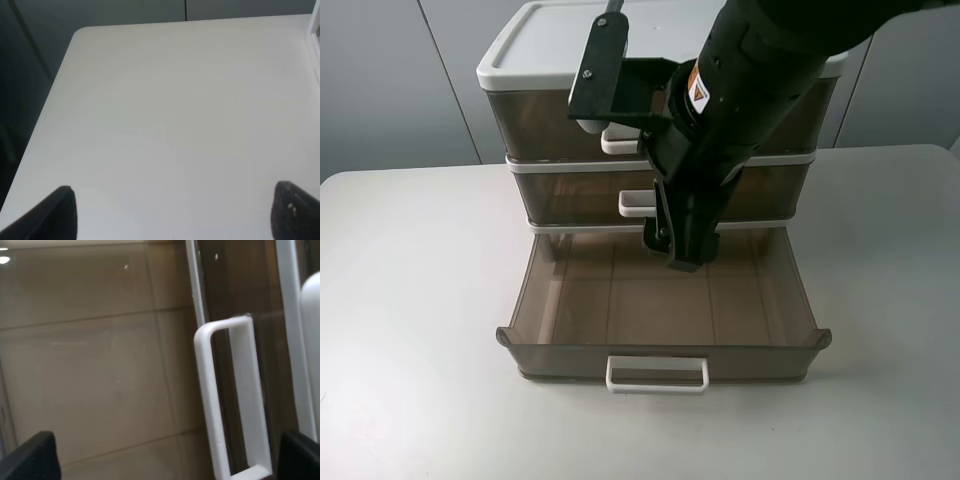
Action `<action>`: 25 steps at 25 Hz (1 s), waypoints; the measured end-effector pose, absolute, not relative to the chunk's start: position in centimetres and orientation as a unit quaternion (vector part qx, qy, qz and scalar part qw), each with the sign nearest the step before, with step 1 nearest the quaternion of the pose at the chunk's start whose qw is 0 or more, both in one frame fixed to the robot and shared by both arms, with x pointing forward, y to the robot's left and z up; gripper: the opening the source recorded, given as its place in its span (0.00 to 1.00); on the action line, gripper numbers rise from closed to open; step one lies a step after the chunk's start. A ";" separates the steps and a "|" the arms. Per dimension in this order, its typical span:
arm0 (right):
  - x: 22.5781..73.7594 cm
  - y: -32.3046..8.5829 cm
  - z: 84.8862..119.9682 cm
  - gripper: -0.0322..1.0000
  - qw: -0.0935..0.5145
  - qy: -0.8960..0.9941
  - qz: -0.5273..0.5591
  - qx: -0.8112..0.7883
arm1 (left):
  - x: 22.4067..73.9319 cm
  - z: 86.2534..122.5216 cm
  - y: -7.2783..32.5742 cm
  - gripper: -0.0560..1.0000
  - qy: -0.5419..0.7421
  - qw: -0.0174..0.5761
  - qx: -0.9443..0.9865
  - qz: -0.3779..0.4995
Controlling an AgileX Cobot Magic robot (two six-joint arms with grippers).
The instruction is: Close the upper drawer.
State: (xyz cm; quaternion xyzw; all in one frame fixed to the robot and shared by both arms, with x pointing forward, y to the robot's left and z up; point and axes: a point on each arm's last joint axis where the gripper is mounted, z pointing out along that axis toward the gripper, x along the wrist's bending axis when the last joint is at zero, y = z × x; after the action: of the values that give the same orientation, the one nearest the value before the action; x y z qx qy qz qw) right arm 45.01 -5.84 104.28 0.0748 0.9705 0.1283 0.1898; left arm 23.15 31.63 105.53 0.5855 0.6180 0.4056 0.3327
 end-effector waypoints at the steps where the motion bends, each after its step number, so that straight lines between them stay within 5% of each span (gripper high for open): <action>1: 45.0 -5.9 104.2 0.67 0.189 0.971 0.128 0.077 | 23.1 105.5 31.6 0.76 0.618 0.333 0.586 0.406; 7: 44.2 -5.9 104.8 0.67 0.174 0.970 0.141 0.092 | 23.1 105.5 31.6 0.76 0.618 0.333 0.586 0.406; 14: 40.2 -7.5 108.9 0.67 0.066 0.961 0.213 0.160 | 23.1 105.5 31.6 0.76 0.618 0.333 0.586 0.406; 25: 41.7 -23.2 115.3 0.67 0.172 0.834 0.211 0.480 | 23.1 105.5 31.6 0.76 0.618 0.333 0.586 0.406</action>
State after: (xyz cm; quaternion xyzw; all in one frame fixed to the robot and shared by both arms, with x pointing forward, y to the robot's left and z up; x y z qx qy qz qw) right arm 41.74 -23.21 115.34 0.4802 0.8339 0.2108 0.1719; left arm 23.15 31.63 105.53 0.5855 0.6180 0.4056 0.3327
